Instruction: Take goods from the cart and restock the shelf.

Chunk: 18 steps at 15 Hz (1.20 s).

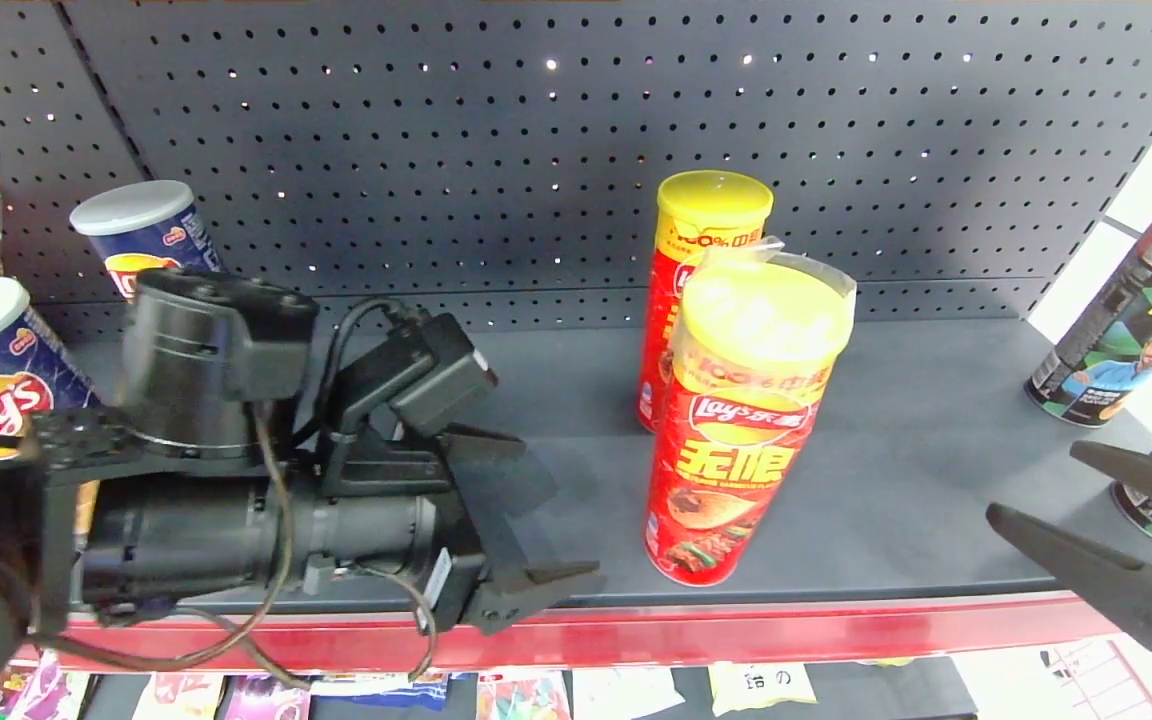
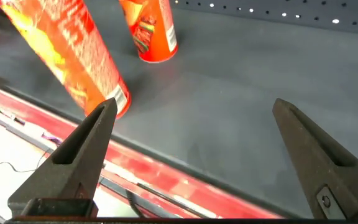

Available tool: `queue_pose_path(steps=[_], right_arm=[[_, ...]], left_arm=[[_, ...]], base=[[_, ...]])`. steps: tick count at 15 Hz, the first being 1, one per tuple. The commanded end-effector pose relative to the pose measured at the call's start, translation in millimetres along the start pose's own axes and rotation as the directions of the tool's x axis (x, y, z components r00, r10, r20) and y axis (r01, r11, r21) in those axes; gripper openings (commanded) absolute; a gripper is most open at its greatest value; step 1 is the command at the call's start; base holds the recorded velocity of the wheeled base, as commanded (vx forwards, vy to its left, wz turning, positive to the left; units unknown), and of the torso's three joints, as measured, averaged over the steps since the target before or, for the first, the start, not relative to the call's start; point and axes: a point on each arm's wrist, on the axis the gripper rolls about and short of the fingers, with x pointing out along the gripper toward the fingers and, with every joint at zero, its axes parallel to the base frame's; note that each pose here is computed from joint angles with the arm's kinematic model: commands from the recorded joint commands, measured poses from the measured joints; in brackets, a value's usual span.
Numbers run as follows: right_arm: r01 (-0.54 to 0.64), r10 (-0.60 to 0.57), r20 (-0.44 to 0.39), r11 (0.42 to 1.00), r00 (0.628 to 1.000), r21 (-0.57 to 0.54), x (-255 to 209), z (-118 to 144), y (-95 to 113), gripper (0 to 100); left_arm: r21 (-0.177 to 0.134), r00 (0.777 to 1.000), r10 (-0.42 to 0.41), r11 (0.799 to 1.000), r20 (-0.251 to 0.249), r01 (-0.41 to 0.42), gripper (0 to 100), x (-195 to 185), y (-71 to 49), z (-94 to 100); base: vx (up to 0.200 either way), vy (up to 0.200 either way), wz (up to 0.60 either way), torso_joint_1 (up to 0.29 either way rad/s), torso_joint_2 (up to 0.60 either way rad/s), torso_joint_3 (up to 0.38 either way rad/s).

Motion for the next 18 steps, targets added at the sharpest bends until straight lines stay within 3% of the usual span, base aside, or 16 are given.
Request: queue_pose_path(steps=[1, 3, 5, 7, 8, 10, 11, 12, 13, 14, 15, 16, 17, 18], right_arm=[[-0.002, 0.002, 0.043, 1.0, 0.999, -0.004, -24, -10, -1, 100], [0.002, -0.002, 0.02, 1.0, 1.0, -0.015, -53, -21, -3, 100], [0.057, -0.057, 0.001, 0.998, 0.998, -0.014, -87, -29, -6, 100], [0.129, -0.13, -0.029, 0.992, 0.991, -0.009, -118, -43, -7, 100], [0.182, -0.183, -0.054, 0.983, 0.982, -0.008, -135, -58, -6, 100], [0.281, -0.28, -0.098, 0.96, 0.955, -0.003, -151, -66, -2, 100], [0.347, -0.343, -0.117, 0.938, 0.932, 0.009, -152, -69, 2, 100], [0.391, -0.386, -0.124, 0.92, 0.914, 0.014, -151, -71, 5, 100], [0.434, -0.428, -0.131, 0.901, 0.894, 0.019, -150, -73, 7, 100], [0.473, -0.466, -0.136, 0.881, 0.874, 0.024, -149, -77, 10, 100], [0.509, -0.501, -0.14, 0.86, 0.854, 0.029, -148, -81, 12, 100], [0.528, -0.519, -0.147, 0.848, 0.842, 0.031, -147, -83, 13, 100], [0.541, -0.531, -0.148, 0.84, 0.834, 0.033, -146, -86, 14, 100], [0.537, -0.529, -0.145, 0.843, 0.836, 0.022, -145, -98, 14, 100]], left_arm=[[0.014, 0.993, 0.064, 0.998, 0.094, -0.065, 100, -70, -25.6, -2.1], [-0.049, 0.982, 0.165, 0.986, 0.09, -0.161, 100, -123, -47.8, -24.7], [-0.076, 0.954, 0.289, 0.956, 0.078, -0.283, 100, -174, -69.6, -50.9], [-0.163, 0.89, 0.453, 0.883, 0.047, -0.44, 100, -212, -85.2, -74.9], [-0.224, 0.802, 0.597, 0.783, 0.005, -0.581, 100, -228, -94.7, -91.9], [-0.292, 0.678, 0.733, 0.638, -0.054, -0.713, 100, -239, -110.8, -110.2], [-0.331, 0.56, 0.817, 0.494, -0.139, -0.804, 100, -238, -124.9, -121.5], [-0.348, 0.475, 0.86, 0.395, -0.186, -0.851, 100, -234, -132.3, -128.2], [-0.363, 0.404, 0.891, 0.313, -0.208, -0.878, 100, -228, -139.0, -136.4], [-0.375, 0.381, 0.904, 0.29, -0.195, -0.881, 100, -225, -145.9, -147.8], [-0.383, 0.408, 0.901, 0.329, -0.146, -0.863, 100, -220, -152.7, -164.9], [-0.383, 0.461, 0.881, 0.392, -0.105, -0.836, 100, -216, -155.3, -177.5], [-0.396, 0.497, 0.865, 0.433, -0.071, -0.81, 100, -211, -155.4, -183.0], [-0.399, 0.546, 0.838, 0.497, -0.012, -0.771, 100, -205, -151.4, -185.2]], base=[[0.0, 0.0, 0.0, 0.0, 0.0, 0.0], [0.0, 0.0, 0.0, 0.0, 0.0, 0.0], [0.0, 0.0, 0.0, 0.0, 0.0, 0.0], [0.0, 0.0, 0.0, 0.0, 0.0, 0.0], [0.0, 0.0, 0.0, 0.0, 0.0, 0.0], [0.0, 0.0, 0.0, 0.0, 0.0, 0.0], [0.0, 0.0, 0.0, 0.0, 0.0, 0.0], [0.0, 0.0, 0.0, 0.0, 0.0, 0.0], [0.0, 0.0, 0.0, 0.0, 0.0, 0.0], [0.0, 0.0, 0.0, 0.0, 0.0, 0.0], [0.0, 0.0, 0.0, 0.0, 0.0, 0.0], [0.0, 0.0, 0.0, 0.0, 0.0, 0.0], [0.0, 0.0, 0.0, 0.0, 0.0, 0.0], [0.0, 0.0, 0.0, 0.0, 0.0, 0.0]])
